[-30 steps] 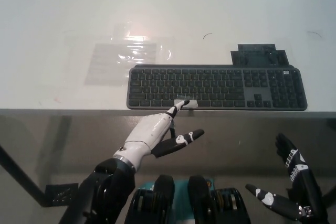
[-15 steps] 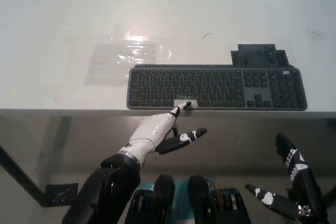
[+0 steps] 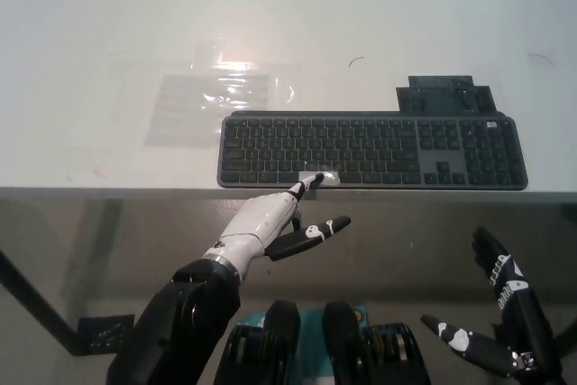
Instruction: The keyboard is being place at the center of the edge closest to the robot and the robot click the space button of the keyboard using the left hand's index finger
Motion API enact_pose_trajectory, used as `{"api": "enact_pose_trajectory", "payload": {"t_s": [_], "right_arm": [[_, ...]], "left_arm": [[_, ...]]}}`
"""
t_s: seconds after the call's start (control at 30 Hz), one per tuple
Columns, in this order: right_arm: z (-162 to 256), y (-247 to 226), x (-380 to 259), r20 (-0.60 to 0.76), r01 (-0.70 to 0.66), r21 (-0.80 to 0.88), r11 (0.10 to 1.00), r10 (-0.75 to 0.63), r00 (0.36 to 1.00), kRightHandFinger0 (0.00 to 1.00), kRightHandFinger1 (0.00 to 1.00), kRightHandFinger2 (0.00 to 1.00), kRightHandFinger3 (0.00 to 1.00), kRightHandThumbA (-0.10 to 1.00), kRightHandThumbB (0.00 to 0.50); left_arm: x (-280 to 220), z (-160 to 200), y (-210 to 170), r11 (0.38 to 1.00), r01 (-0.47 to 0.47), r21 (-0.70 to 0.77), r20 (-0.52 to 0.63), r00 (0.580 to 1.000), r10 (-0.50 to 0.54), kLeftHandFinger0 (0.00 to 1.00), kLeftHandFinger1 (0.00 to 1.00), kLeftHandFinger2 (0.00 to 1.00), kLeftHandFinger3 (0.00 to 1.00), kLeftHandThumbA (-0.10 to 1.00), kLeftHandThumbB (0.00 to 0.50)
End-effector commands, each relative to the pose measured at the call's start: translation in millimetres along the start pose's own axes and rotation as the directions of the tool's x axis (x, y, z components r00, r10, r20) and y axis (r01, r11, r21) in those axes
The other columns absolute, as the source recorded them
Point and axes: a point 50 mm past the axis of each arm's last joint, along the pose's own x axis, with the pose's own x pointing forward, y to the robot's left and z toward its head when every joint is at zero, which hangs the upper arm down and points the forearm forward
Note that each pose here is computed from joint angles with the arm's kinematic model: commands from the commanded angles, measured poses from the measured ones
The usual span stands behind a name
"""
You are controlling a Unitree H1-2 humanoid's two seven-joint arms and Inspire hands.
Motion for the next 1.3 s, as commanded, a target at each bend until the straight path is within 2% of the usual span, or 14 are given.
{"api": "enact_pose_trajectory", "payload": {"t_s": [0.0, 0.1, 0.27, 0.43, 0.53, 0.6, 0.67, 0.77, 0.83, 0.87, 0.93, 1.0, 1.17, 1.27], "right_arm": [[14, -1, 10, 0.089, -0.014, -0.011, 1.000, 0.015, 0.996, 1.00, 1.00, 1.00, 1.00, 1.00, 0.255], [16, -1, 10, 0.093, -0.012, -0.022, 1.000, 0.014, 0.996, 1.00, 1.00, 1.00, 1.00, 1.00, 0.251], [17, -2, 11, 0.096, -0.009, -0.028, 1.000, 0.012, 0.995, 1.00, 1.00, 1.00, 1.00, 1.00, 0.243], [17, -1, 11, 0.085, -0.011, -0.019, 1.000, 0.012, 0.996, 1.00, 1.00, 1.00, 1.00, 1.00, 0.258], [16, -2, 8, 0.081, -0.012, -0.012, 1.000, 0.013, 0.997, 1.00, 1.00, 1.00, 1.00, 1.00, 0.254], [14, -2, 8, 0.085, -0.010, -0.018, 1.000, 0.011, 0.996, 1.00, 1.00, 1.00, 1.00, 1.00, 0.260], [13, -1, 7, 0.090, -0.010, -0.020, 1.000, 0.012, 0.996, 1.00, 1.00, 1.00, 1.00, 1.00, 0.254], [13, -1, 7, 0.081, -0.011, -0.011, 1.000, 0.012, 0.997, 1.00, 1.00, 1.00, 1.00, 1.00, 0.266], [12, -1, 7, 0.078, -0.014, -0.002, 1.000, 0.015, 0.997, 1.00, 1.00, 1.00, 1.00, 1.00, 0.266], [11, -2, 7, 0.079, -0.016, -0.005, 1.000, 0.017, 0.997, 1.00, 1.00, 1.00, 1.00, 1.00, 0.261], [10, -2, 6, 0.075, -0.016, -0.006, 1.000, 0.017, 0.997, 1.00, 1.00, 1.00, 1.00, 1.00, 0.261], [9, -1, 4, 0.067, -0.015, 0.000, 1.000, 0.015, 0.998, 1.00, 1.00, 1.00, 1.00, 1.00, 0.251], [8, 2, -1, 0.058, -0.012, -0.005, 1.000, 0.013, 0.998, 1.00, 1.00, 1.00, 1.00, 1.00, 0.250], [9, 2, -2, 0.053, -0.010, 0.005, 1.000, 0.010, 0.999, 1.00, 1.00, 1.00, 1.00, 1.00, 0.258]], "left_arm": [[6, -6, 2, 0.999, -0.010, 0.041, -0.017, 1.000, 0.011, 0.00, 0.00, 0.15, 1.00, 1.00, 0.393], [3, -14, -16, 0.998, 0.029, 0.049, -0.042, 0.999, -0.027, 0.00, 0.00, 0.12, 1.00, 1.00, 0.363], [0, -23, -28, 0.997, 0.068, 0.045, -0.067, 0.996, -0.065, 0.00, 0.02, 0.13, 1.00, 1.00, 0.416], [-5, -21, -30, 0.997, 0.067, 0.046, -0.051, 0.997, -0.065, 0.00, 0.02, 0.13, 1.00, 1.00, 0.399], [-11, -16, -31, 0.998, 0.055, 0.034, -0.020, 0.998, -0.054, 0.00, 0.00, 0.10, 1.00, 1.00, 0.400], [-17, -6, -26, 0.999, 0.042, 0.028, 0.017, 0.999, -0.042, 0.00, 0.03, 0.13, 1.00, 1.00, 0.423], [-32, 20, -10, 1.000, -0.008, -0.018, 0.111, 0.994, 0.010, 0.00, 0.01, 0.12, 1.00, 1.00, 0.417], [-55, 63, 20, 0.994, -0.084, -0.076, 0.252, 0.963, 0.100, 0.01, 0.04, 0.23, 1.00, 1.00, 0.415], [-75, 93, 41, 0.979, -0.142, -0.144, 0.362, 0.913, 0.186, 0.00, 0.00, 0.19, 1.00, 1.00, 0.409], [-93, 116, 58, 0.964, -0.183, -0.194, 0.431, 0.867, 0.251, 0.00, 0.00, 0.11, 1.00, 1.00, 0.457], [-112, 135, 72, 0.947, -0.208, -0.247, 0.477, 0.824, 0.305, 0.00, 0.00, 0.08, 1.00, 1.00, 0.489], [-139, 151, 88, 0.931, -0.226, -0.288, 0.528, 0.774, 0.351, 0.00, 0.00, 0.00, 1.00, 1.00, 0.465], [-174, 150, 95, 0.920, -0.255, -0.299, 0.552, 0.740, 0.384, 0.00, 0.00, 0.00, 1.00, 1.00, 0.450], [-187, 135, 88, 0.920, -0.240, -0.311, 0.518, 0.768, 0.376, 0.00, 0.00, 0.03, 1.00, 1.00, 0.463]]}}
